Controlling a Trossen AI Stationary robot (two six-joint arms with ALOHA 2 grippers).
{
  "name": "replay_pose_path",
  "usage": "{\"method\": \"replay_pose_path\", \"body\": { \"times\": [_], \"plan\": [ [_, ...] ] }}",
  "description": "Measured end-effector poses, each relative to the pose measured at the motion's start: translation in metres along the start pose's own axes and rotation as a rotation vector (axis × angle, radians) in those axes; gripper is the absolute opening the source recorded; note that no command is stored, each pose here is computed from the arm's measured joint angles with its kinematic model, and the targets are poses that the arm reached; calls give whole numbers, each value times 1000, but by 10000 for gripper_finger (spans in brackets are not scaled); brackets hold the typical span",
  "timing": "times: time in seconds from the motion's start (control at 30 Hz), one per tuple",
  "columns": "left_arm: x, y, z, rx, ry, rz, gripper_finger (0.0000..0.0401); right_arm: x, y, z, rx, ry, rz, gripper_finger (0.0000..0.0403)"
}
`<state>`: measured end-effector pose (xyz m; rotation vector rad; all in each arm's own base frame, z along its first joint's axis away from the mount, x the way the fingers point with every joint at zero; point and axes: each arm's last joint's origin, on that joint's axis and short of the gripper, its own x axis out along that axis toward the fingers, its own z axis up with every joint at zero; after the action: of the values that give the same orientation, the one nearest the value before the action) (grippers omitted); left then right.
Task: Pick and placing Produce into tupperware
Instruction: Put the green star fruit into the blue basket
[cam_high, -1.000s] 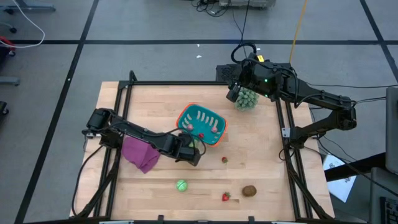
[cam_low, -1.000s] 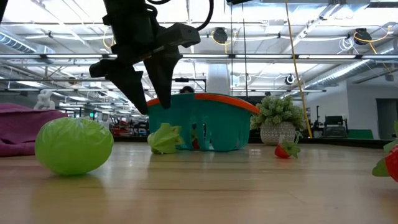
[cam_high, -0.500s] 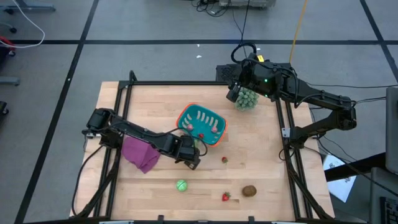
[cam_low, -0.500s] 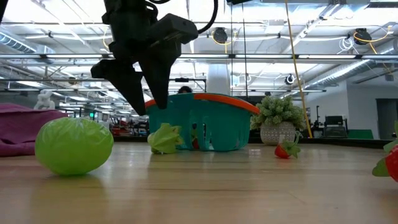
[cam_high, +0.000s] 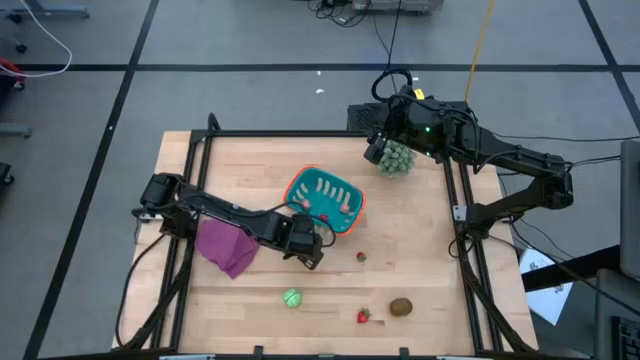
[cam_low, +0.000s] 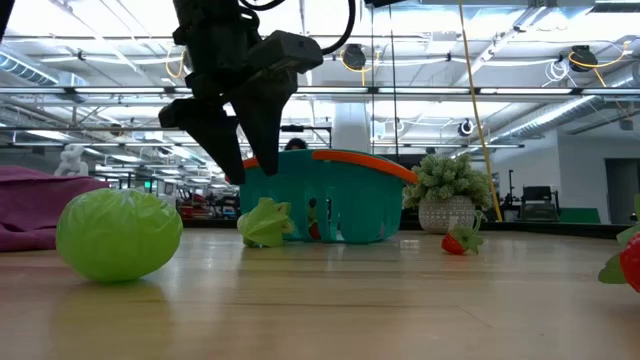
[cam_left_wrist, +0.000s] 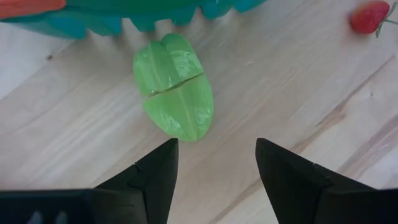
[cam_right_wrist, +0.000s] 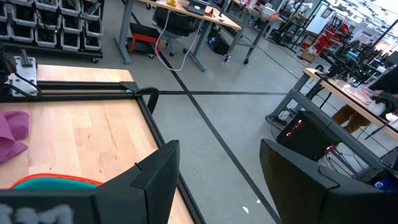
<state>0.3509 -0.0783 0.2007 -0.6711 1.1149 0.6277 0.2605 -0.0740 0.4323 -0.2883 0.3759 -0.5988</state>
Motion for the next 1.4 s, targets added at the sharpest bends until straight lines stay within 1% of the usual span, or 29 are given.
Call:
{"method": "replay_pose_path", "body": {
  "times": [0.4,0.63,0.8,0.93,1.23,1.4],
  "plan": [
    [0,1,0,46,0,7,219,0,0,0,0,0,0,215],
    [0,1,1,58,-2,13,219,0,0,0,0,0,0,215],
    [1,4,5,45,-4,17,221,0,0,0,0,0,0,215],
    [2,5,7,40,3,15,235,0,0,0,0,0,1,215],
    [2,5,7,19,5,12,285,0,0,0,0,0,1,215],
    [6,0,9,11,-16,-27,298,0,0,0,4,0,1,215]
  ]
}}
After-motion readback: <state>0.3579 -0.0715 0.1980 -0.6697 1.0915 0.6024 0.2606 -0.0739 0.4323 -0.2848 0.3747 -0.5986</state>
